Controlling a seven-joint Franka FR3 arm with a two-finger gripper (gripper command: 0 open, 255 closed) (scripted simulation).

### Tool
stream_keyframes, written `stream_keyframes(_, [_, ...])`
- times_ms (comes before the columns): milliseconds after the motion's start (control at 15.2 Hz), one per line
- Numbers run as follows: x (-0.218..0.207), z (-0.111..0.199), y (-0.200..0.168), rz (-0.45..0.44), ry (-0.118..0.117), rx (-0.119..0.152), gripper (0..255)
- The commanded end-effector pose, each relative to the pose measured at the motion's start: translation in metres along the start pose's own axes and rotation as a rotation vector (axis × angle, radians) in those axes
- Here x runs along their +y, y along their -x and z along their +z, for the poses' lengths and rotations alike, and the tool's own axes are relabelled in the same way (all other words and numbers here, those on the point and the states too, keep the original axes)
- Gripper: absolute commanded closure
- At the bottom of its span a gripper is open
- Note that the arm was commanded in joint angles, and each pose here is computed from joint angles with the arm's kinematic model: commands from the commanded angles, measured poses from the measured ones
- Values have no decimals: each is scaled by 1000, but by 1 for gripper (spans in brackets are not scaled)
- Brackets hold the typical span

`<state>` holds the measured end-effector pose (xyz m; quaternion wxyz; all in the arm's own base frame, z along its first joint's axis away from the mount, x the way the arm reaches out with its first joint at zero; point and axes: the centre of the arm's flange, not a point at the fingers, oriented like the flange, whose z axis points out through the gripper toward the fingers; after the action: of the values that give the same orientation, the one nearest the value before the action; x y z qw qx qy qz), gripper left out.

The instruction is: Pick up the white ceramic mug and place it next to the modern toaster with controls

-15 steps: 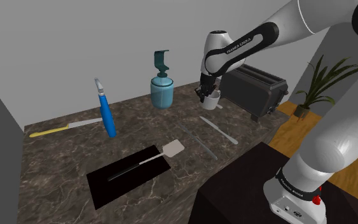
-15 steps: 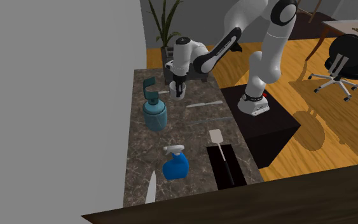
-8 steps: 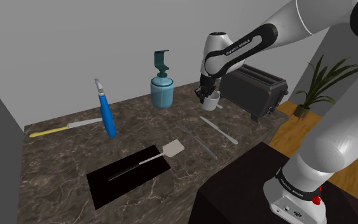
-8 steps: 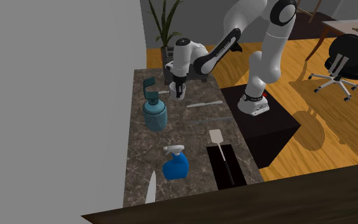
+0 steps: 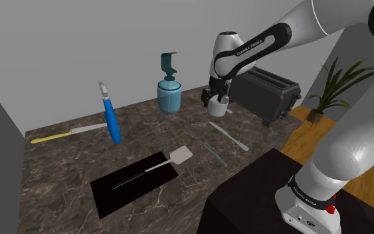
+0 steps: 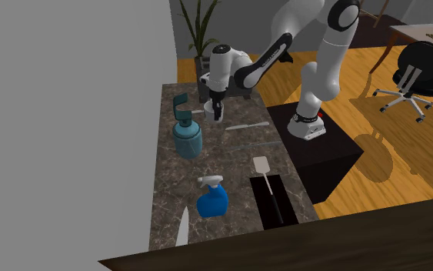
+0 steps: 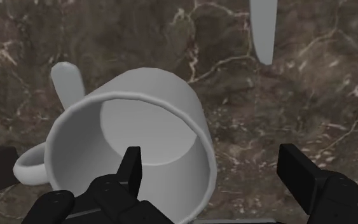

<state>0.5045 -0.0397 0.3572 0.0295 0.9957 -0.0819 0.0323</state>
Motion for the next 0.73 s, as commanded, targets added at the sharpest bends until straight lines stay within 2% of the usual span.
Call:
stream_keyframes(0, [0, -19, 0, 0, 0, 0, 0])
stream_keyframes(132, [0, -43, 0, 0, 0, 0, 0])
stream_keyframes(660, [0, -43, 0, 0, 0, 0, 0])
